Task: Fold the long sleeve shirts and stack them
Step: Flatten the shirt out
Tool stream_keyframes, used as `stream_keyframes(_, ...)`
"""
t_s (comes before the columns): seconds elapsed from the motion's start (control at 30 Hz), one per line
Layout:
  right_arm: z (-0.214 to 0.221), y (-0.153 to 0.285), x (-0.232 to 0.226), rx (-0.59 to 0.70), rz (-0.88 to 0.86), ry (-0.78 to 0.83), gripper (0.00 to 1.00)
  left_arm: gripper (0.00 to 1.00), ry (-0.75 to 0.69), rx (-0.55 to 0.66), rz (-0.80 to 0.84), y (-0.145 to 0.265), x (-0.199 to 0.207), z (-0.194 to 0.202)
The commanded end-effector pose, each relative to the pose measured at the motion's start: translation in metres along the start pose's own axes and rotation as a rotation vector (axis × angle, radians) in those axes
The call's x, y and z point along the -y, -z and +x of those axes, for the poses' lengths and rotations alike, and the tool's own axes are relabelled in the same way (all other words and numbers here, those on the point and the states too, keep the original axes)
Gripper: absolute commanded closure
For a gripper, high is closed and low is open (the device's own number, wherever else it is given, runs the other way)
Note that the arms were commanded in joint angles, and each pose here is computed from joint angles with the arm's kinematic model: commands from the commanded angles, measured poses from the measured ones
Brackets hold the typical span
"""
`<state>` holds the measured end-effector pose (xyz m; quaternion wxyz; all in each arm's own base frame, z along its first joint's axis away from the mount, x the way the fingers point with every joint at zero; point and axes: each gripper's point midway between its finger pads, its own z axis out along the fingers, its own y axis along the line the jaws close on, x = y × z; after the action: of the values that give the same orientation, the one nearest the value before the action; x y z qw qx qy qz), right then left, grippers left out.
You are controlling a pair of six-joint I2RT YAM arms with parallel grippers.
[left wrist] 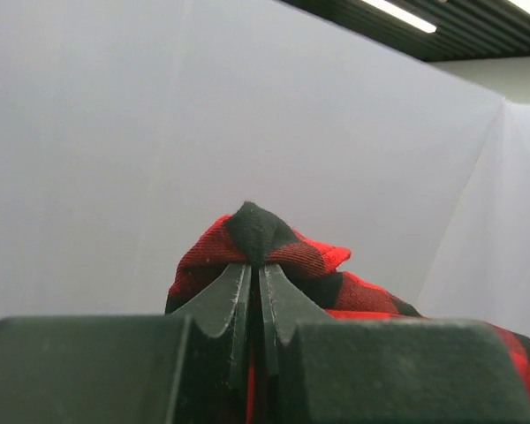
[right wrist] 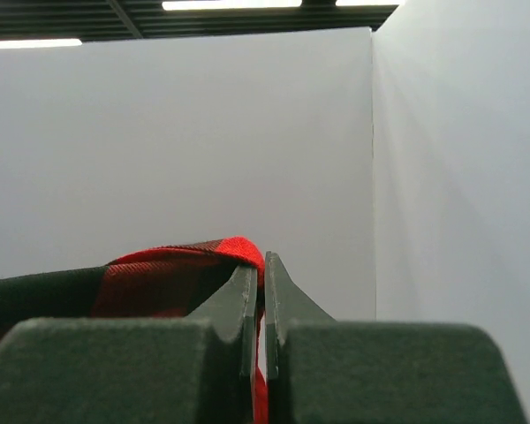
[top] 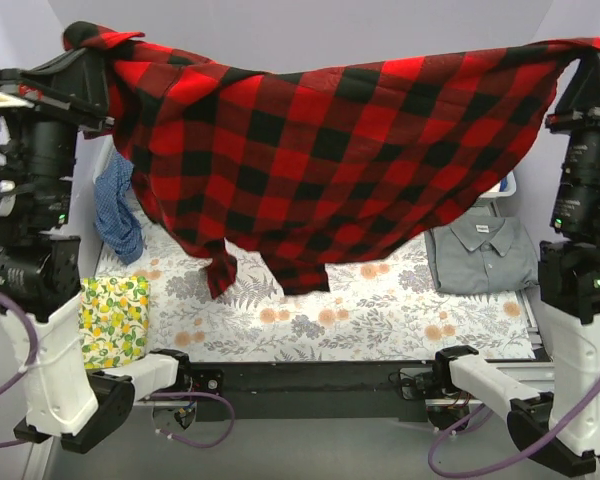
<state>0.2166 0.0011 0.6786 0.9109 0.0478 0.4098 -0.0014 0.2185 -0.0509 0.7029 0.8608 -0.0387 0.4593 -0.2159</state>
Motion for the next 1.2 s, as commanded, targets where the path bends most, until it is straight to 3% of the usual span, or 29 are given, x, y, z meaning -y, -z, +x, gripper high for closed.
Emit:
stream_keyframes(0.0,0.092,-0.035,-0.009,-0.164,0.037,0.101,0.99,1.0,0.007,-0.249,-0.092,-0.051,-0.039,0.125)
stream_keyframes(0.13,0.21,-0.048,-0.028,-0.374,-0.002,0.126,0.99,1.0,0.03,-0.477,-0.177,-0.057,-0.076,0.244)
stream_keyframes(0.33,0.372,-0.044,-0.036,-0.65,-0.075,-0.019,0.99,1.0,0.071,-0.723,-0.272,-0.054,-0.118,0.388)
stream_keyframes(0.43,0.408,-0.057,-0.034,-0.687,-0.076,-0.086,0.99,1.0,0.066,-0.714,-0.313,-0.071,-0.132,0.406)
stream_keyframes(0.6,0.39,-0.098,-0.036,-0.602,-0.103,-0.105,0.99,1.0,0.085,-0.592,-0.297,-0.1,-0.138,0.376)
stream_keyframes(0.73,0.41,-0.09,-0.035,-0.65,-0.119,-0.138,0.99,1.0,0.106,-0.665,-0.299,-0.088,-0.144,0.404)
stream_keyframes(0.77,0.418,-0.083,-0.041,-0.676,-0.155,-0.156,0.99,0.86,0.119,-0.691,-0.301,-0.082,-0.145,0.415)
stream_keyframes(0.8,0.428,-0.074,-0.042,-0.711,-0.163,-0.164,0.92,0.71,0.135,-0.726,-0.281,-0.077,-0.142,0.426)
stream_keyframes(0.83,0.441,-0.067,-0.043,-0.747,-0.167,-0.173,0.66,0.52,0.144,-0.77,-0.283,-0.067,-0.144,0.442)
stream_keyframes(0.87,0.453,-0.056,-0.047,-0.802,-0.183,-0.19,0.49,0.47,0.151,-0.796,-0.277,-0.062,-0.144,0.452)
stream_keyframes(0.9,0.465,-0.047,-0.047,-0.863,-0.178,-0.195,0.18,0.39,0.152,-0.839,-0.293,-0.054,-0.15,0.467)
stream_keyframes(1.0,0.504,-0.021,-0.048,-1.056,-0.158,-0.211,0.01,0.3,0.147,-0.929,-0.344,-0.033,-0.161,0.49)
stream_keyframes(1.17,0.525,0.035,-0.054,-1.244,-0.167,-0.232,0.01,0.28,0.147,-1.008,-0.386,0.011,-0.16,0.486)
